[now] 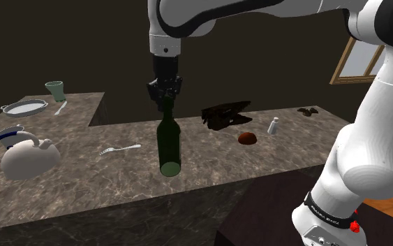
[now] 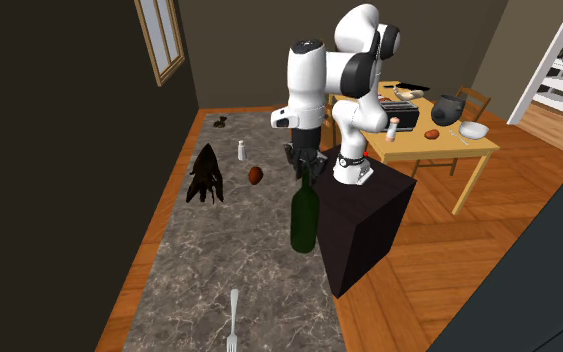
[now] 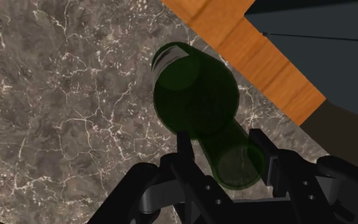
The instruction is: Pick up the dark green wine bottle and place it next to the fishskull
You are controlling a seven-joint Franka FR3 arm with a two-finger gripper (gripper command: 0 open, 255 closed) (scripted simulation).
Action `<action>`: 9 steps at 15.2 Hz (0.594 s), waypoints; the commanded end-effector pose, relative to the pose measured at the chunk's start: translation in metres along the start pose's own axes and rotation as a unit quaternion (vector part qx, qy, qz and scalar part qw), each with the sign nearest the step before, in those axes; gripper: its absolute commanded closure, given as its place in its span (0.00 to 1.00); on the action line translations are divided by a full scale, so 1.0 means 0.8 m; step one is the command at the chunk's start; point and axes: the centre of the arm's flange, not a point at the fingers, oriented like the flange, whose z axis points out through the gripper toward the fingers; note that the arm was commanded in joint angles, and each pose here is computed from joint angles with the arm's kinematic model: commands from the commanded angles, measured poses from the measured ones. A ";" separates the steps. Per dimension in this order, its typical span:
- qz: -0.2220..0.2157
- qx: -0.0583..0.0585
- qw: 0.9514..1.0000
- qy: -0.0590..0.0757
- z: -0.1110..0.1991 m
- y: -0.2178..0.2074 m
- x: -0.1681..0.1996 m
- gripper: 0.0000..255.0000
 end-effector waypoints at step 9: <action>0.000 0.000 1.000 0.000 -0.067 -0.003 -0.001 1.00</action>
